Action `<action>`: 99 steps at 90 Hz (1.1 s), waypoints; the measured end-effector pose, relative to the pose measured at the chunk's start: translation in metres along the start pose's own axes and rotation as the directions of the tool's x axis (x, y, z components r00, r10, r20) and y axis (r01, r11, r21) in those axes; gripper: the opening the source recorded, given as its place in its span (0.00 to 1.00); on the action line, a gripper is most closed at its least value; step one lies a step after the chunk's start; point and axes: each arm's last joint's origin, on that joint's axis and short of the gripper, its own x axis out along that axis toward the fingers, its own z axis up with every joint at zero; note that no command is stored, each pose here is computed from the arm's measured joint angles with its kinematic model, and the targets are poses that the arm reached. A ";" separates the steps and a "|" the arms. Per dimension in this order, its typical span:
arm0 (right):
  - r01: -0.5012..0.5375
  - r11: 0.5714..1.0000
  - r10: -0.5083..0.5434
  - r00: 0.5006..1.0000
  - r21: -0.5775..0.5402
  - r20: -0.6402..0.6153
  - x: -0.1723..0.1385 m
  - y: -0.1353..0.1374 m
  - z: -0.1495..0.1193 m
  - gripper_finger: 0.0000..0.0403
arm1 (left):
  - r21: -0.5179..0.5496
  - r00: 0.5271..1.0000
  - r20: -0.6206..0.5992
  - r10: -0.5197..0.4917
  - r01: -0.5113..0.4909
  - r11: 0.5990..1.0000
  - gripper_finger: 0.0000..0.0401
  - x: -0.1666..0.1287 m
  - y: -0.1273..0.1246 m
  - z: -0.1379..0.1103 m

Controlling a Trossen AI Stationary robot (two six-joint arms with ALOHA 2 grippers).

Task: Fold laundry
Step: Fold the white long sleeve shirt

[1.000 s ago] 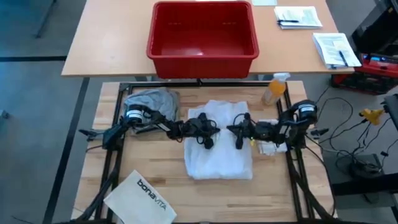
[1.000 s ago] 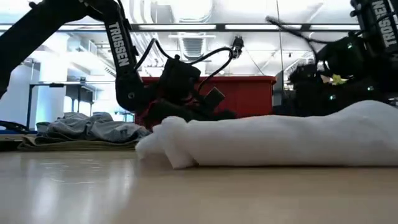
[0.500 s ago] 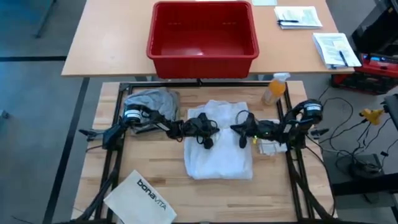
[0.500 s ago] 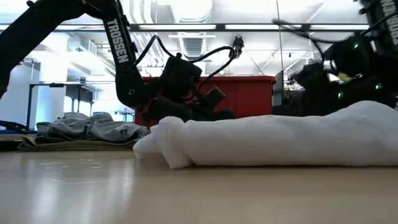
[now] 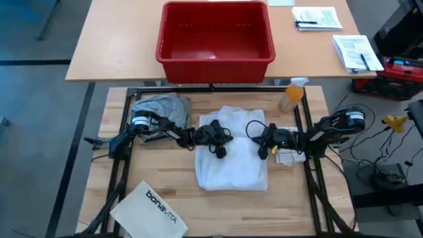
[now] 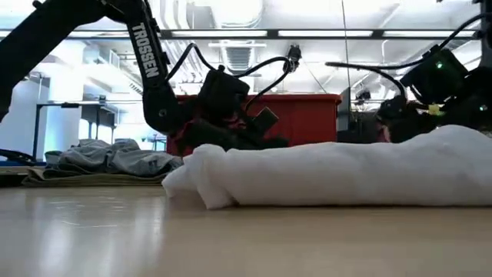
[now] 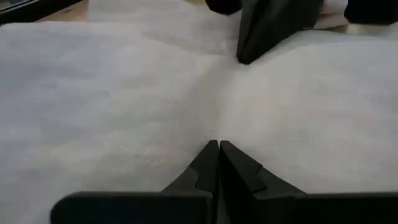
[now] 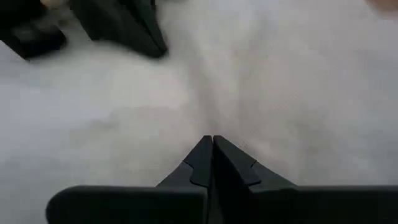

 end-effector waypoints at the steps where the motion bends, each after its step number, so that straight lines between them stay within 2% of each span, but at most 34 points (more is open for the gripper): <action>1: -0.008 1.000 0.008 1.000 0.000 0.009 -0.001 0.001 0.001 0.00 | 0.000 1.000 0.000 0.000 0.000 1.000 0.00 0.000 0.000 0.000; 11: -0.182 0.983 0.182 0.978 -0.012 0.102 -0.009 0.012 0.016 0.00 | 0.000 1.000 0.000 0.000 0.000 1.000 0.00 0.000 0.000 0.000; 19: -0.347 0.937 0.350 0.927 -0.047 0.134 -0.017 0.024 0.023 0.00 | 0.000 1.000 0.000 0.000 0.000 1.000 0.00 0.000 0.000 0.000; 25: -0.416 0.907 0.420 0.902 -0.062 0.098 -0.021 0.031 0.022 0.00 | 0.000 1.000 0.000 0.000 0.000 1.000 0.00 0.000 0.000 0.000; 37: -0.433 0.899 0.431 0.901 -0.056 -0.056 -0.023 0.038 0.006 0.00 | 0.000 1.000 0.000 0.000 0.000 1.000 0.00 0.000 0.000 0.000; 46: -0.368 0.930 0.361 0.919 -0.018 -0.157 -0.023 0.037 -0.006 0.00 | 0.000 1.000 0.000 0.000 0.000 1.000 0.00 0.000 0.000 0.000; 71: -0.377 0.926 0.354 0.898 -0.039 -0.262 -0.032 0.040 -0.016 0.00 | 0.011 1.000 -0.002 0.001 -0.001 1.000 0.00 -0.001 0.000 0.001; 79: -0.394 0.918 0.369 0.885 -0.036 -0.283 -0.036 0.040 -0.016 0.00 | 0.014 1.000 -0.002 0.002 -0.002 1.000 0.00 -0.001 0.001 0.002; 88: -0.425 0.905 0.408 0.879 -0.022 -0.246 -0.040 0.043 -0.011 0.00 | 0.015 1.000 0.001 0.002 -0.002 1.000 0.00 -0.003 0.001 0.006; 99: -0.513 0.857 0.499 0.850 -0.049 -0.169 -0.048 0.051 0.001 0.00 | 0.039 1.000 0.021 0.001 -0.002 0.999 0.00 -0.008 0.001 0.016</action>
